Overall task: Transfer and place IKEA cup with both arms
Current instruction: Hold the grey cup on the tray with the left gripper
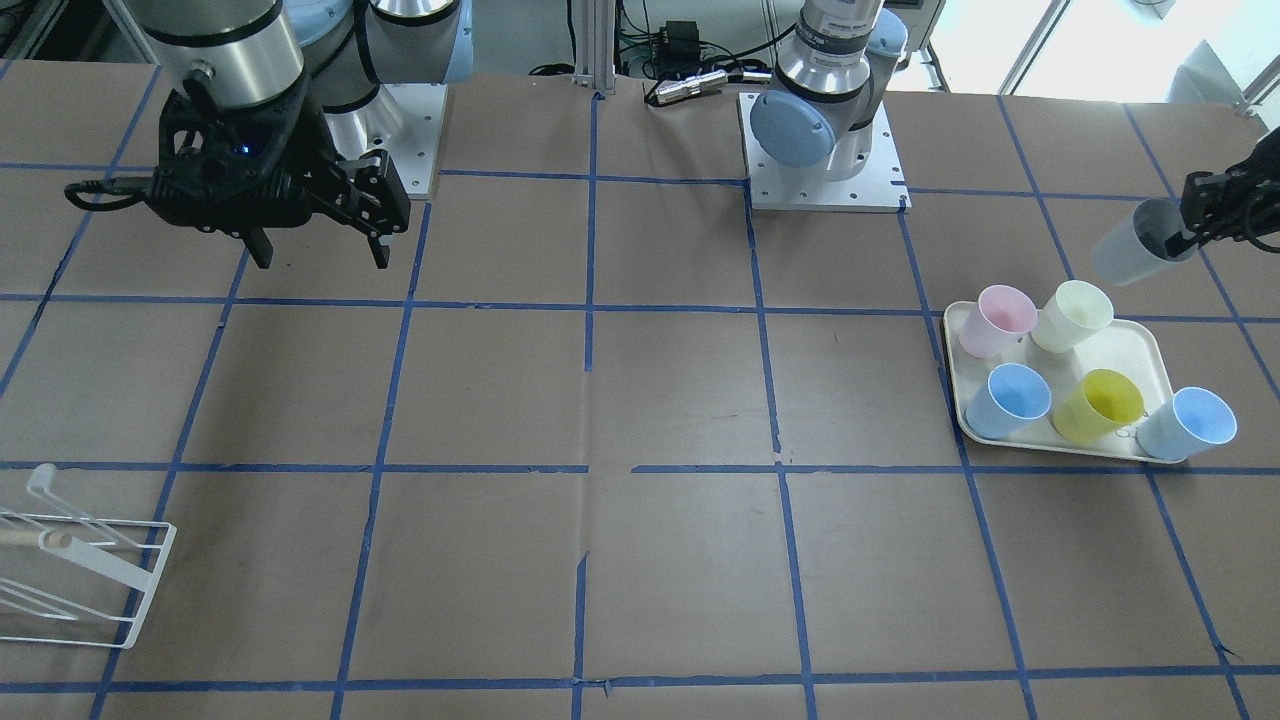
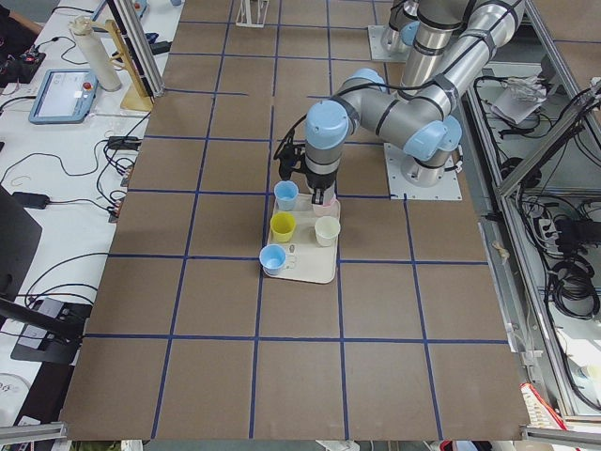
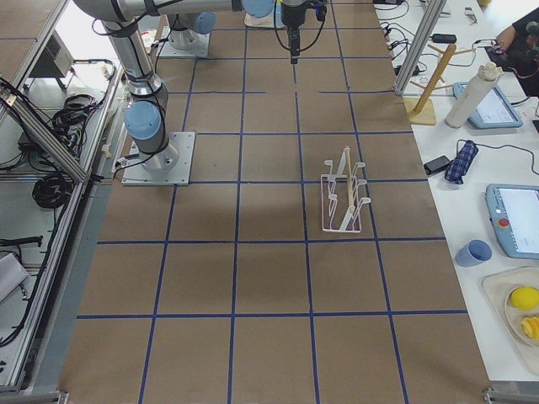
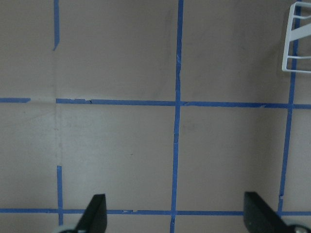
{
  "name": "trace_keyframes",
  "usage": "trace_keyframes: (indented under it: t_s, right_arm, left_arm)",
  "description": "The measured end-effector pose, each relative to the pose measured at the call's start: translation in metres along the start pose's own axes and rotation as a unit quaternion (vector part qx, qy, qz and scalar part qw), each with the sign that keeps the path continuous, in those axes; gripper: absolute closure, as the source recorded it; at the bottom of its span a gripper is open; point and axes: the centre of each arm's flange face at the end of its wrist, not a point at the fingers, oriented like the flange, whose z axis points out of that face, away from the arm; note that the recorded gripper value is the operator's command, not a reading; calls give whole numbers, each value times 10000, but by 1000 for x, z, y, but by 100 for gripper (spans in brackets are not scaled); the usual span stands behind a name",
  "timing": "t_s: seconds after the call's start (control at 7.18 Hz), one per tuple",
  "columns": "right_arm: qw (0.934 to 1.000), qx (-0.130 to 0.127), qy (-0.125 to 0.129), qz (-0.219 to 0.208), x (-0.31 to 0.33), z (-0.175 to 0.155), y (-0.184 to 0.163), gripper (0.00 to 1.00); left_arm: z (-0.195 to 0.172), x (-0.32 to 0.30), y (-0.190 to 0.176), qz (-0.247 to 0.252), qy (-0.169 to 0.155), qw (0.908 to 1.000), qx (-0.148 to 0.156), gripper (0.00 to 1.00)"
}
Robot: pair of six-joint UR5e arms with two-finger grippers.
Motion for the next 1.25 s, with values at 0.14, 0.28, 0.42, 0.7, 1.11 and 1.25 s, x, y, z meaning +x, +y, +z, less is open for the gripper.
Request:
trace_keyframes:
  t_s: [0.14, 0.28, 0.42, 0.7, 1.11, 1.25]
  right_arm:
    - [9999, 158, -8, -19, -1, -9, 4, 0]
    - [9997, 227, -11, -23, -1, -13, 6, 0]
    - [9997, 241, -7, -10, -1, -14, 6, 0]
    - [9999, 126, 1, 19, -1, -6, 2, 0]
    - [9999, 152, -26, 14, -1, -5, -3, 0]
    - [9999, 151, -28, 9, -1, -4, -3, 0]
  left_arm:
    - [13, -38, 14, 276, -109, 9994, 149, 100]
    - [30, -69, 24, 605, -91, 9976, 331, 100]
    - [50, -95, 33, 965, -11, 9939, 532, 100]
    - [87, -134, 44, 1601, 58, 9837, 817, 100]
    - [127, -162, 55, 1718, 283, 9792, 1038, 100]
    - [136, -162, 56, 1666, 374, 9798, 1040, 100]
